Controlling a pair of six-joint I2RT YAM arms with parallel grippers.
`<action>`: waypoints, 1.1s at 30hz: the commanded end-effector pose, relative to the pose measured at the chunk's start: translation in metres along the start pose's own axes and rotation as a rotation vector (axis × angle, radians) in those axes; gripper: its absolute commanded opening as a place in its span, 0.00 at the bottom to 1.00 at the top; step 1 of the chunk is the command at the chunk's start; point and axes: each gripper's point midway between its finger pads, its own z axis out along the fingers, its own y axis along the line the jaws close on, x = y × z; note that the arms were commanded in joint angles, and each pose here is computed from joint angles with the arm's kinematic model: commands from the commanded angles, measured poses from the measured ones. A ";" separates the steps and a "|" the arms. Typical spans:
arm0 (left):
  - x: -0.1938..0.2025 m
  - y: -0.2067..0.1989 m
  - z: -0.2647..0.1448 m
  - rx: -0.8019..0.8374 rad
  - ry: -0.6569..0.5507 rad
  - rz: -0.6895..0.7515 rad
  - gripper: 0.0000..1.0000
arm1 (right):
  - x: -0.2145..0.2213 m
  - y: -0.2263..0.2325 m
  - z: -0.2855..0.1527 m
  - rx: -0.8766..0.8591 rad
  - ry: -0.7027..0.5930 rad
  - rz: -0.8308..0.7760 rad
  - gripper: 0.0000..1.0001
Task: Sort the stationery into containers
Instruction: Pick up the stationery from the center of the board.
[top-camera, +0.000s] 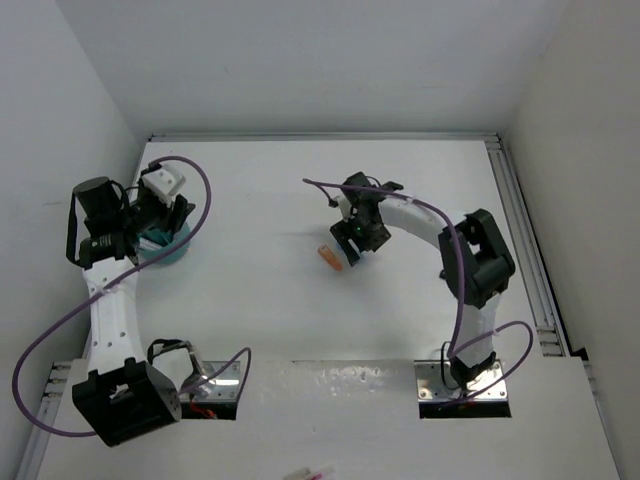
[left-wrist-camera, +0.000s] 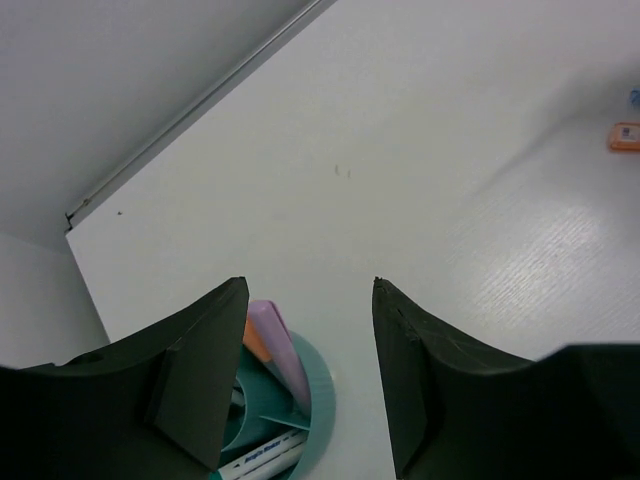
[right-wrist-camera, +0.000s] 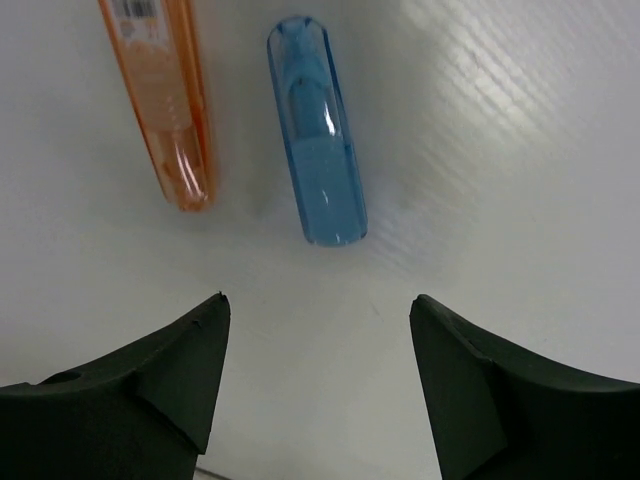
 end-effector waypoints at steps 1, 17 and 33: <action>-0.017 -0.011 0.000 0.018 -0.019 0.047 0.59 | -0.036 -0.004 -0.005 0.068 -0.079 -0.021 0.72; -0.034 -0.045 0.022 0.082 -0.026 0.061 0.61 | -0.034 -0.001 0.020 0.096 -0.027 -0.092 0.69; -0.040 -0.041 0.016 0.041 -0.076 -0.168 0.61 | -0.024 -0.003 0.053 0.059 0.024 -0.114 0.45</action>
